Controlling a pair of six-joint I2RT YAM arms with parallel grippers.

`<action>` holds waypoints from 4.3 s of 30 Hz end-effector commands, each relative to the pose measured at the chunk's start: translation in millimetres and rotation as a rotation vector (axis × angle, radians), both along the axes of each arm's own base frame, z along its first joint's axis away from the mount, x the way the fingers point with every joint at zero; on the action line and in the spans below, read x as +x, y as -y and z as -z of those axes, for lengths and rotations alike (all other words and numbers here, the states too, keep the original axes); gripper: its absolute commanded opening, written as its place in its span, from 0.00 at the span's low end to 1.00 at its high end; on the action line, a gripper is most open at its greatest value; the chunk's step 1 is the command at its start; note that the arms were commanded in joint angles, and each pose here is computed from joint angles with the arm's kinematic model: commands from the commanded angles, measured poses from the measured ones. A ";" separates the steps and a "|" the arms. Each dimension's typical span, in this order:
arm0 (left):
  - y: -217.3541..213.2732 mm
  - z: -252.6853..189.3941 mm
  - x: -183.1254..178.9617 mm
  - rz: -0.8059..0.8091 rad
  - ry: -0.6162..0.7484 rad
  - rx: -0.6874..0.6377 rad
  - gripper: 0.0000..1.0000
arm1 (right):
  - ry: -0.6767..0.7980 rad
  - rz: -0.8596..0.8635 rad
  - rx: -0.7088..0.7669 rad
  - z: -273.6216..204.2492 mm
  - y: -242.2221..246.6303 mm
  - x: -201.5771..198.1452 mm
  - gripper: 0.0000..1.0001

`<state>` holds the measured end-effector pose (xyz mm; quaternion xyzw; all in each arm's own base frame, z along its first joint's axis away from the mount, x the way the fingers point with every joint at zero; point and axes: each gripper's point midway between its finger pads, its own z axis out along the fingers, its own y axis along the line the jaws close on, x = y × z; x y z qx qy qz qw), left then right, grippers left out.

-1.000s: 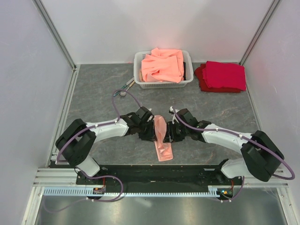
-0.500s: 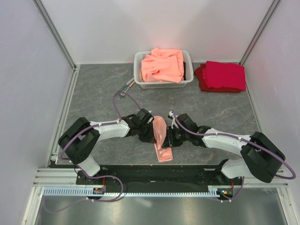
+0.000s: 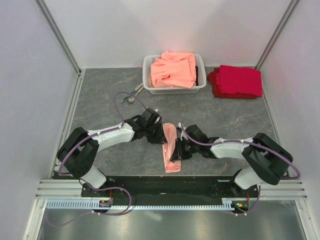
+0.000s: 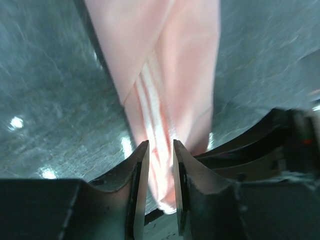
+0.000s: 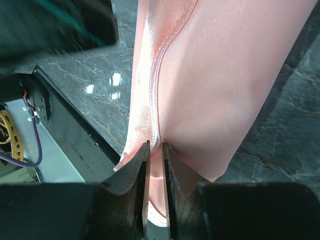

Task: Fold the napkin into a case and place the utensils inside
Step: Smooth out the smaller rectangle-folded napkin at the center of the board, then pick up the smaller rectangle-folded napkin from the center of the board.

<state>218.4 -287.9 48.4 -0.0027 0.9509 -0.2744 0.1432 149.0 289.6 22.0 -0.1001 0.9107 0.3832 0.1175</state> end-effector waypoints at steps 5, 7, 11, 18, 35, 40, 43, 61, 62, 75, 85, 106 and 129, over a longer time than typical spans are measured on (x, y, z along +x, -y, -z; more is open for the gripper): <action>20.2 -20.3 51.1 0.020 0.102 0.072 0.30 | 0.013 -0.003 -0.028 11.4 3.1 0.8 0.23; 22.3 -14.1 55.2 0.011 0.097 0.086 0.17 | 0.013 -0.003 -0.031 11.7 3.7 0.5 0.23; 29.1 -7.1 60.3 0.013 0.094 0.076 0.11 | 0.011 -0.002 -0.032 13.2 4.9 -0.6 0.22; 37.7 9.4 64.0 0.038 0.068 0.080 0.08 | 0.009 0.006 -0.039 15.5 6.5 -0.8 0.22; -25.4 24.9 79.0 0.183 0.137 0.505 0.02 | -0.029 0.029 -0.069 26.5 17.6 -10.3 0.19; -15.7 16.3 76.5 0.164 0.158 0.443 0.02 | 0.001 0.013 -0.062 11.1 14.3 -6.1 0.21; -12.2 9.0 78.2 0.159 0.175 0.419 0.02 | 0.035 0.012 -0.060 -5.9 10.1 2.7 0.25; -7.7 8.1 77.5 0.136 0.172 0.387 0.02 | -0.043 -0.010 -0.071 23.2 17.6 -29.3 0.29; -5.6 6.0 78.8 0.135 0.176 0.379 0.02 | -0.039 -0.010 -0.077 23.2 18.7 -28.8 0.29; 17.6 -77.8 55.6 0.181 0.236 0.099 0.10 | 0.164 0.015 -0.141 -40.0 4.6 23.1 0.34; -40.5 -72.6 74.3 -0.075 0.227 0.109 0.04 | 0.228 -0.022 -0.180 -43.4 -30.1 62.8 0.60; -81.8 -100.6 33.6 -0.206 0.326 -0.063 0.08 | 0.319 -0.057 -0.497 -14.4 -48.0 77.4 0.58; -116.2 -105.4 29.5 -0.315 0.364 -0.001 0.11 | 0.452 0.025 -0.892 7.9 -38.6 66.9 0.26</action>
